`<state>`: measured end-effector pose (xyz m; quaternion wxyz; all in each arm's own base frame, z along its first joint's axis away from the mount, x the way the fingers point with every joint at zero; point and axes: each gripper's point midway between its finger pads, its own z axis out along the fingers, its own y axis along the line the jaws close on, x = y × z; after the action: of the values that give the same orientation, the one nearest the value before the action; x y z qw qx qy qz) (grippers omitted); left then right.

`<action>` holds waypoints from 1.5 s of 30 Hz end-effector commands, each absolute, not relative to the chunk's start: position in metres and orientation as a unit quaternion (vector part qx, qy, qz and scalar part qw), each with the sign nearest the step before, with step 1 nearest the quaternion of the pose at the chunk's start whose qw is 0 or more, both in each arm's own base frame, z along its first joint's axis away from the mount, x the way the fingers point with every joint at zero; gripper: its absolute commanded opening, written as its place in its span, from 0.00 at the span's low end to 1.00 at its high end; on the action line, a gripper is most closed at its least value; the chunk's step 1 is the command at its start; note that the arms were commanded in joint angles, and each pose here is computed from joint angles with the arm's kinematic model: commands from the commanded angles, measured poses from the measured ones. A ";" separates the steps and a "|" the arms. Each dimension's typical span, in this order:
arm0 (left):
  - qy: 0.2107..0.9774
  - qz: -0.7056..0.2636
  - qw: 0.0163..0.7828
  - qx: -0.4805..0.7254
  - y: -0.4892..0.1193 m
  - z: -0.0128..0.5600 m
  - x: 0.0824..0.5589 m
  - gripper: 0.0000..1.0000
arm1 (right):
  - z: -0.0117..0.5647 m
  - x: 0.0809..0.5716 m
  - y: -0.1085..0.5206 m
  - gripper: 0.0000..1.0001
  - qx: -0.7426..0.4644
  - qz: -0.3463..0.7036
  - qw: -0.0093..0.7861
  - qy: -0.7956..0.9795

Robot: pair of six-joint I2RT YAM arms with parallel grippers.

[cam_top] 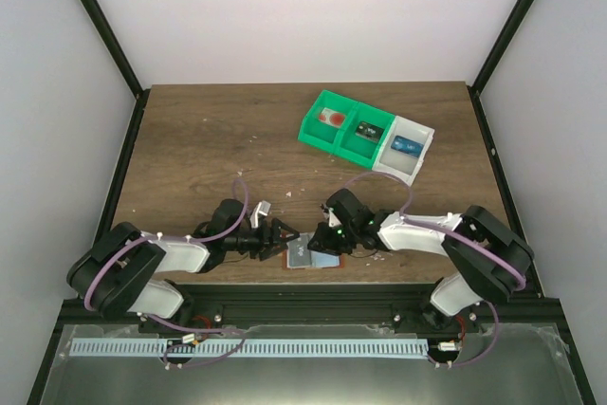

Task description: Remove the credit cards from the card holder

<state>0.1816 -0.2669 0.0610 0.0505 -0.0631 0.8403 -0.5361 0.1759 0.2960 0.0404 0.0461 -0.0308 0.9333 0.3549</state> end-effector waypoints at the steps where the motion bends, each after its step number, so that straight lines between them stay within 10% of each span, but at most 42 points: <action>1: 0.837 -0.541 0.056 -0.054 -0.269 0.063 0.181 0.80 | 0.034 0.177 0.300 0.15 -0.040 0.348 0.042 0.936; 8: 0.829 -0.554 0.049 -0.054 -0.271 0.066 0.179 0.80 | 0.009 0.168 0.289 0.01 -0.035 0.319 0.020 0.947; 45: 0.851 -0.518 0.064 -0.054 -0.264 0.053 0.182 0.81 | -0.005 0.166 0.282 0.01 -0.030 0.303 0.018 0.952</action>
<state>0.1843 -0.2607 0.0529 0.0672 -0.0593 0.8558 -0.5094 0.1743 0.3028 0.0203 0.0282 -0.0463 0.9332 0.3553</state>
